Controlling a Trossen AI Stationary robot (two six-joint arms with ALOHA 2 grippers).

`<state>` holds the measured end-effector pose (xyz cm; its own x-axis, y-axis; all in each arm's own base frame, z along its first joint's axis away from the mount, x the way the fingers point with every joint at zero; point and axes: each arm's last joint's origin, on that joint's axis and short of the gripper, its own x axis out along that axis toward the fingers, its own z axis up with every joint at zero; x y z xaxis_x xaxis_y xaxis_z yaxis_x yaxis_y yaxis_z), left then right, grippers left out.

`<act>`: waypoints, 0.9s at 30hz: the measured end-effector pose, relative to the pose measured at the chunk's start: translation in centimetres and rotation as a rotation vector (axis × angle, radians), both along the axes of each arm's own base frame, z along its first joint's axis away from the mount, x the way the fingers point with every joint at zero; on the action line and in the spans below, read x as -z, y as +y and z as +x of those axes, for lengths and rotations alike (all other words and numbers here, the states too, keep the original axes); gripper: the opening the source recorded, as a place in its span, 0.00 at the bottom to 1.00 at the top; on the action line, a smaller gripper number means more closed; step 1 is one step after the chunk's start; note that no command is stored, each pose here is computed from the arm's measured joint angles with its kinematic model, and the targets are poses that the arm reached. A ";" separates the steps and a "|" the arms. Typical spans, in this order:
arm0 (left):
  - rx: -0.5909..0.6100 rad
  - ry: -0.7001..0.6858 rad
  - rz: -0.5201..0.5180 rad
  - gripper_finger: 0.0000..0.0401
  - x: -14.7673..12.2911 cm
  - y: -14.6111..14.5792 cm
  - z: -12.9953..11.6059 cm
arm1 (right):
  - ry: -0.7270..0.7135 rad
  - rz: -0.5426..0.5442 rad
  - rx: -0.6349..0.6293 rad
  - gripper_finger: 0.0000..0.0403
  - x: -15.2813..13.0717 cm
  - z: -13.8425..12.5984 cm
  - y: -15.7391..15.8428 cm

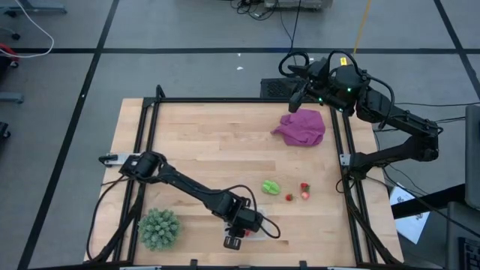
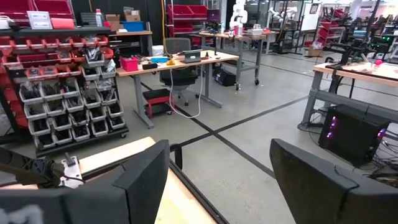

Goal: Pick and placing Produce into tupperware
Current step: Put the left pink peach into the transparent bin

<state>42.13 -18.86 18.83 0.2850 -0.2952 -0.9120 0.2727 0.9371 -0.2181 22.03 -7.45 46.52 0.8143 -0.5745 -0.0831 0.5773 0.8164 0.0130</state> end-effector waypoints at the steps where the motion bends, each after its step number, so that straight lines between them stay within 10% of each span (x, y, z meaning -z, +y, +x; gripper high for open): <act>1: 0.000 -0.006 -0.002 0.29 0.0 0.1 0.1 | 0.000 0.000 0.000 0.66 0.0 0.0 0.0; 27: -0.007 0.003 0.006 0.43 0.3 0.7 0.4 | 0.005 0.001 0.000 0.66 0.1 0.0 0.0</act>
<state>42.51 -18.12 18.56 0.2839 -0.2874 -0.9148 0.2655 0.9403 -0.2130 22.02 -7.44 46.47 0.8137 -0.5745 -0.0881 0.5775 0.8163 0.0112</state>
